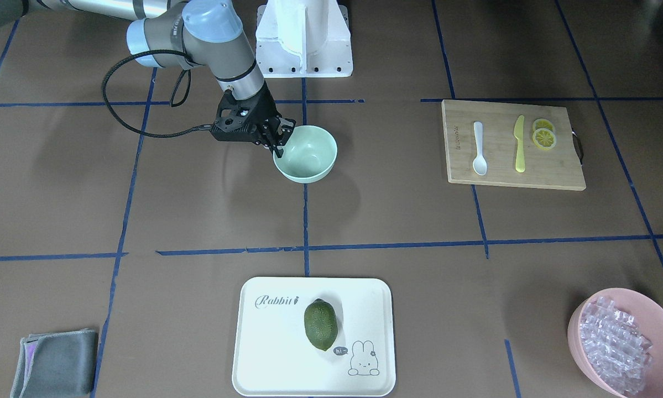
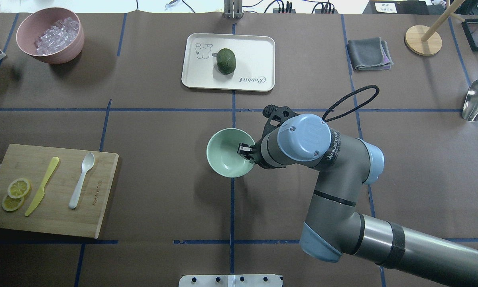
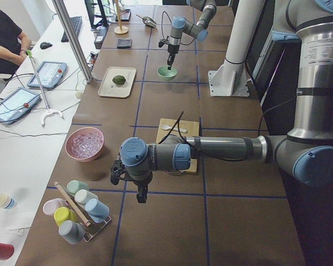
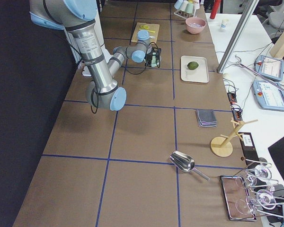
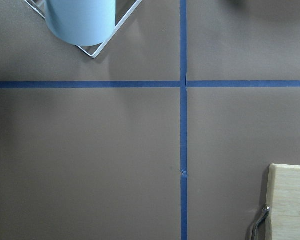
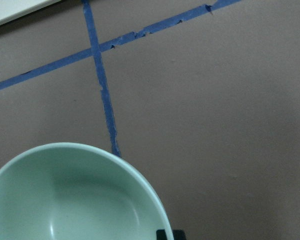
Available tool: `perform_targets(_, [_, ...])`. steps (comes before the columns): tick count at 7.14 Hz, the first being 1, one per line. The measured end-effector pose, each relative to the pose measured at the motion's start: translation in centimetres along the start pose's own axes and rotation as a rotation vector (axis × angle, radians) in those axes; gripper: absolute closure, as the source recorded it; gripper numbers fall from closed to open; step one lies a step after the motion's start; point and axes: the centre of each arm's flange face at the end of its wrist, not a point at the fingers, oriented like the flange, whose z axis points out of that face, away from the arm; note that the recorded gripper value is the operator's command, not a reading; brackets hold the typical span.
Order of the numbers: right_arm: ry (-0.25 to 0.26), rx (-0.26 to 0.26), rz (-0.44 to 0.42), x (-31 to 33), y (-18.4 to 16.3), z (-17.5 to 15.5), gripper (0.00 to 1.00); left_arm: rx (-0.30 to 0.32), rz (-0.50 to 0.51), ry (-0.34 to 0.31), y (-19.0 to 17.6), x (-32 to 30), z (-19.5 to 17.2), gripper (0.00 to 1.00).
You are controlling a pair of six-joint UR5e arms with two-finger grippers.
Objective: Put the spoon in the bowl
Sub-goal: 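Carry the green bowl with the right gripper to the table center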
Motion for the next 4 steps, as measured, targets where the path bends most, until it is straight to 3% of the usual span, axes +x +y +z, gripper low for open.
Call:
perform_targets(2, [0.015,-0.003,-0.003,0.05,0.42,0.96,0.95,0.000,0.000,0.000,0.06,-0.01,0.01,0.00])
perform_targets(3, [0.014,-0.005,-0.004,-0.21,0.64,1.09,0.82,-0.001,0.000,0.000,0.08,-0.05,0.05,0.00])
perform_targets(4, [0.014,-0.007,-0.006,-0.36,0.87,1.20,0.36,-0.001,0.001,0.000,0.08,-0.10,0.09,0.00])
